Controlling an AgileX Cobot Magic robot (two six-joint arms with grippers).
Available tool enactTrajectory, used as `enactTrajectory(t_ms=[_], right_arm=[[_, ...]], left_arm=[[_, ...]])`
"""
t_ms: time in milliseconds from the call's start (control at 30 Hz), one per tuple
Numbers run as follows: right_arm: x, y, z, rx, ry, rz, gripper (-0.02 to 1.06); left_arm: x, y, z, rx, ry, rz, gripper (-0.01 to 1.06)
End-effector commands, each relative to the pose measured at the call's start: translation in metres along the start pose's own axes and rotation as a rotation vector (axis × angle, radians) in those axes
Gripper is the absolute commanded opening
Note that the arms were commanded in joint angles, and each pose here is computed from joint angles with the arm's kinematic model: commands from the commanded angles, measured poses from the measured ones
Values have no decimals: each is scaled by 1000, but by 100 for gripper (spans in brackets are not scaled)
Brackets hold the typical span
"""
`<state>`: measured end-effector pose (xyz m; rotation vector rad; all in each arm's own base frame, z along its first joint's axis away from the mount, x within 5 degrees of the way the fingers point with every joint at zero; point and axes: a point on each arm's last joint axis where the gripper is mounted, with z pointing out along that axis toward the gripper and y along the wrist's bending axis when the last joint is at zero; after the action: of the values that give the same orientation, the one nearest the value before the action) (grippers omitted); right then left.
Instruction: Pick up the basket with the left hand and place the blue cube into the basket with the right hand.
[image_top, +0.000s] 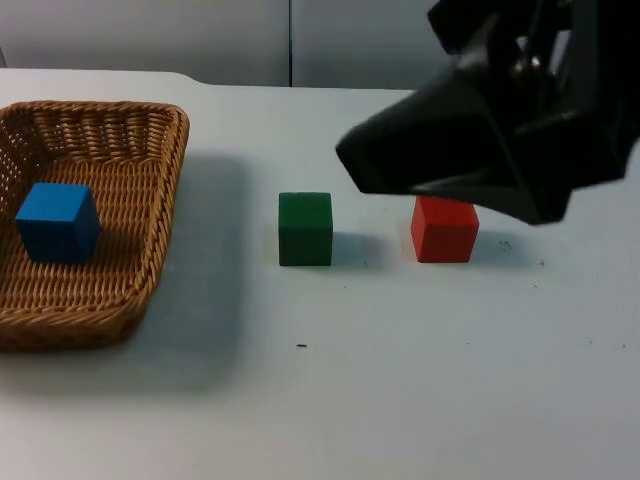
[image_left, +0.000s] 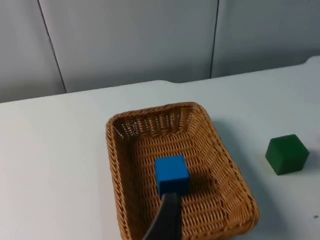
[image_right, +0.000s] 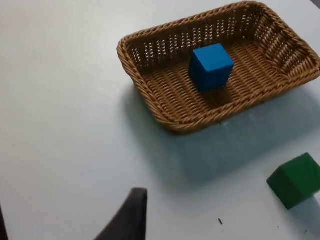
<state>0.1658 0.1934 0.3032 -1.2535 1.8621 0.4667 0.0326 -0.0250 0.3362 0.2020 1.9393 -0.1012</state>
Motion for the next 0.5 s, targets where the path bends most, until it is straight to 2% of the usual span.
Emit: enactTrajectory(t_ms=[0, 167, 233, 367, 467], right_arm=[[7, 2, -11, 31, -43, 21, 105], [19, 10, -29, 29, -62, 32, 105], [27, 16, -43, 22, -76, 47, 105], [37, 23, -62, 21, -108, 49, 105], [47, 31, -81, 22, -148, 64, 105]], left_arm=[[11, -1, 3, 31, 28, -3, 76], [21, 0, 8, 62, 73, 6, 76], [22, -1, 7, 102, 89, 28, 76], [28, -1, 5, 109, 133, 54, 76], [32, -4, -7, 101, 84, 32, 76]])
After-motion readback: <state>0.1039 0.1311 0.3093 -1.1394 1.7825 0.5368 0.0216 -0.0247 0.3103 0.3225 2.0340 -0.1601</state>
